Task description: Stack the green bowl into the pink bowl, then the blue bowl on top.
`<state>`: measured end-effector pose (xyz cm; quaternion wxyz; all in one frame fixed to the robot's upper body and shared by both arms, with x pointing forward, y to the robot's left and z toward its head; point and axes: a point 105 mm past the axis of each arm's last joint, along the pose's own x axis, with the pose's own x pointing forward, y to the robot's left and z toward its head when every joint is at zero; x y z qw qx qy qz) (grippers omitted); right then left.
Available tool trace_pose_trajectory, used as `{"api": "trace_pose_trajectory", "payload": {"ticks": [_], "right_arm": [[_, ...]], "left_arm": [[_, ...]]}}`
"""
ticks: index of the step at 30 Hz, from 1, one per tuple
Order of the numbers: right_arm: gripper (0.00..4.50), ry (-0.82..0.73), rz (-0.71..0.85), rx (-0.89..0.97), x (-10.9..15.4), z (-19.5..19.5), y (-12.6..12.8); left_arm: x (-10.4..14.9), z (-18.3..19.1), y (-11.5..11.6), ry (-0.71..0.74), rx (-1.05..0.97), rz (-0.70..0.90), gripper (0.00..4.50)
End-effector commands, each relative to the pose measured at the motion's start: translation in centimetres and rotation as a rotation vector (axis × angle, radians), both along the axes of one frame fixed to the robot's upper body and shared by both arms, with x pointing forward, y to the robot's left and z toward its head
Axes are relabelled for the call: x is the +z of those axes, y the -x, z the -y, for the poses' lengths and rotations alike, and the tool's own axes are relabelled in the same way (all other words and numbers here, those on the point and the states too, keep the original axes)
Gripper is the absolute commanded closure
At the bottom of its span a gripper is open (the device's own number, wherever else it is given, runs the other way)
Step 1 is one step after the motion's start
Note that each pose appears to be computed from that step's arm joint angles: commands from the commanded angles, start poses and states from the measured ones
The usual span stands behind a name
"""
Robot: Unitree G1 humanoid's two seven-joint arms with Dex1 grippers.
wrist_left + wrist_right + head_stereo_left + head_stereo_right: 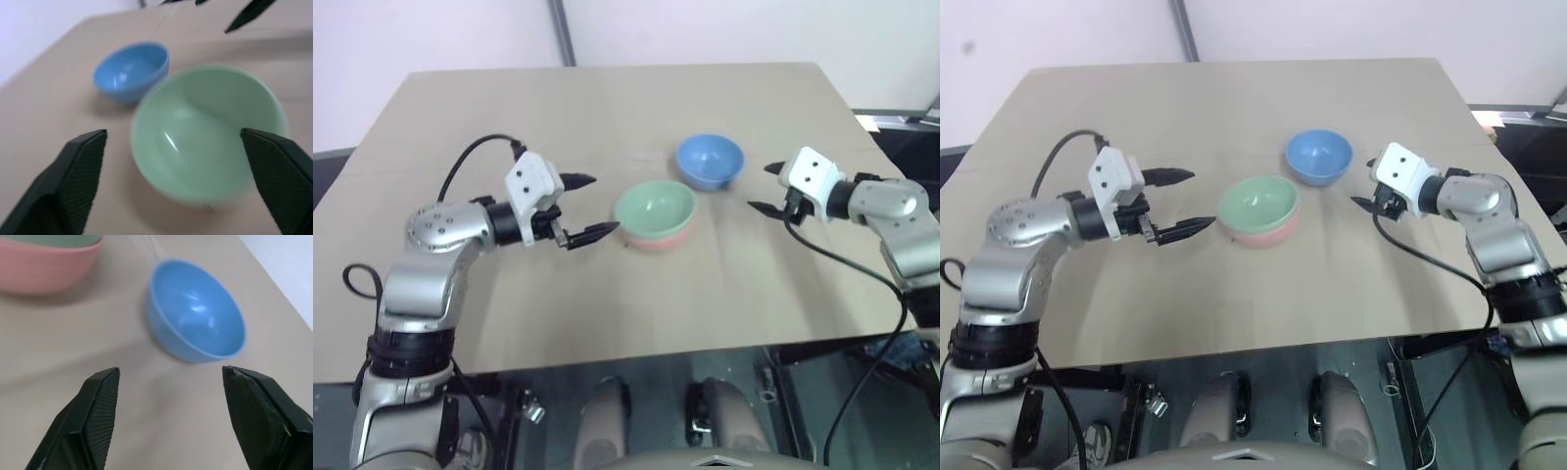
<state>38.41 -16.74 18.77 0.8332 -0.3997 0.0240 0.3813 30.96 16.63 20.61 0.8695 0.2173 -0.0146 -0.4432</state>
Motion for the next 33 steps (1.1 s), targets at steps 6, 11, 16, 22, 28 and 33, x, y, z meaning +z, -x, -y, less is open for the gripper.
{"api": "trace_pose_trajectory", "payload": {"ticks": [6, 11, 16, 22, 28, 33], "right_arm": [[0.81, 0.16, 0.016, 0.186, -0.9, -3.5, -3.6], [1.35, 0.226, -0.006, 0.159, -1.9, -4.4, -5.1], [3.55, 0.269, 0.009, 0.143, -2.1, -4.4, -5.6], [4.47, 0.277, 0.113, 0.168, 0.1, -4.6, -5.7], [4.47, 0.055, 0.137, 0.39, 5.4, -7.5, -1.9], [4.47, -0.052, 0.055, 0.593, 6.4, -11.2, 4.9]], "left_arm": [[0.9, -2.4, 4.7, 0.124, 0.09, 0.006, 0.1], [0.1, -2.6, 6.4, 0.135, 0.136, -0.036, 0.0], [0.1, -2.7, 6.9, 0.143, 0.165, -0.04, 0.0], [-0.1, -3.0, 6.6, 0.15, 0.195, -0.031, 0.0], [-0.7, -3.8, 5.6, 0.162, 0.221, -0.036, 0.0], [-1.4, -4.0, 4.6, 0.162, 0.217, -0.042, 0.0]]}}
